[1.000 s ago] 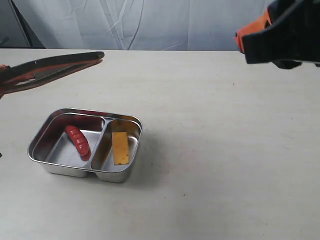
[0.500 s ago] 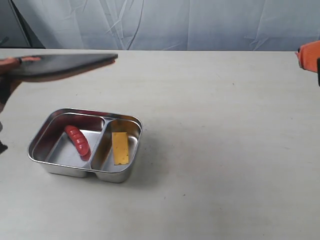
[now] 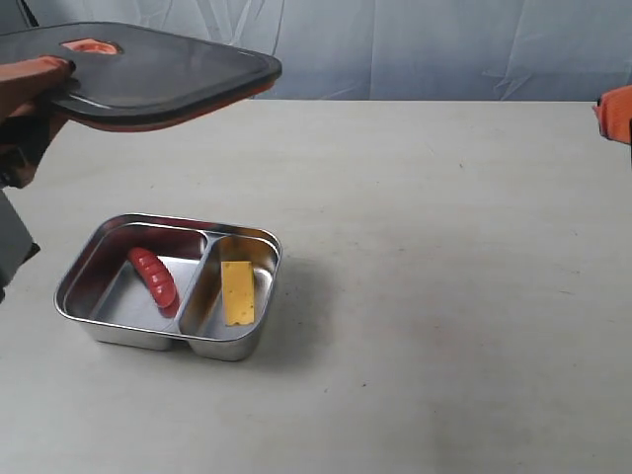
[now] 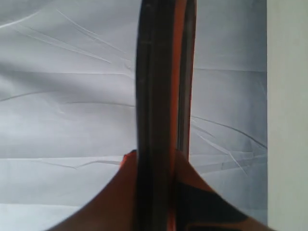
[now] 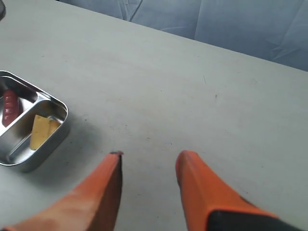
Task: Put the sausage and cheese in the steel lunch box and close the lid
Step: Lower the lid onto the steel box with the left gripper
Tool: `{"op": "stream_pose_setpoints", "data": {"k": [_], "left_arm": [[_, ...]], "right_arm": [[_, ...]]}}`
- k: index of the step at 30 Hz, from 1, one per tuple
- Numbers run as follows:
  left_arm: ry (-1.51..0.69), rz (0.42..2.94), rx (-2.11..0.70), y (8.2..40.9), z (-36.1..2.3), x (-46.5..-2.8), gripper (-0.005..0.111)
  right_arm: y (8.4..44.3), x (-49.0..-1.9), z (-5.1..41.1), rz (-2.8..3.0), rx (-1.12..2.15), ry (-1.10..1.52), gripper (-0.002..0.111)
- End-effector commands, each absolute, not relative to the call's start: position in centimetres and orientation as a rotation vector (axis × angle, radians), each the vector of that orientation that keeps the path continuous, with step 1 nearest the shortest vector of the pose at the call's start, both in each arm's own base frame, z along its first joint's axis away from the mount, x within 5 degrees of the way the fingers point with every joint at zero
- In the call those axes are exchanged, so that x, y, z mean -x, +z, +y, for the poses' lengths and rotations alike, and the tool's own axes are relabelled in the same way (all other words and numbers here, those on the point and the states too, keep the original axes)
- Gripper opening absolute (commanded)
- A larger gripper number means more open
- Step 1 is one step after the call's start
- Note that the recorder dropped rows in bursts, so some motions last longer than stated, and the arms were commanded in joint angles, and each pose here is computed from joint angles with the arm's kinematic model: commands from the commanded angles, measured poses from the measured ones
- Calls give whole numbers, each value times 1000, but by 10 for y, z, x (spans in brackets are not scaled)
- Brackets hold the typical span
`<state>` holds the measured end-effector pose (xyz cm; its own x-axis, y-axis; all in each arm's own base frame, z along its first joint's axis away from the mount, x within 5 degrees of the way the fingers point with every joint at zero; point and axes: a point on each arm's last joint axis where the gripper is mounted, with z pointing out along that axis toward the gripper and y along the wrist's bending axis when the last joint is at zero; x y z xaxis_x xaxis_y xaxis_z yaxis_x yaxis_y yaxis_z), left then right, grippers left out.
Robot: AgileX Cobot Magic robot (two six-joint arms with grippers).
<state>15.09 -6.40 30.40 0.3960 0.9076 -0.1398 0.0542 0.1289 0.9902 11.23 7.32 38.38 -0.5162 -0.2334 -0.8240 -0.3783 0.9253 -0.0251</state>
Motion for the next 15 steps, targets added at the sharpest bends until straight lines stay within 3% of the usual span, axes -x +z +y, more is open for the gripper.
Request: {"op": "stream_pose_setpoints", "data": {"k": [1,15], "left_arm": [[733,1054,-1319,285,-68,-158,0],[663,1281,-1356,249,-69,-173,0]], "right_arm": [[385,-112,71,2128,428,184,39],[384,-112,69,2136,427,146,39]]}}
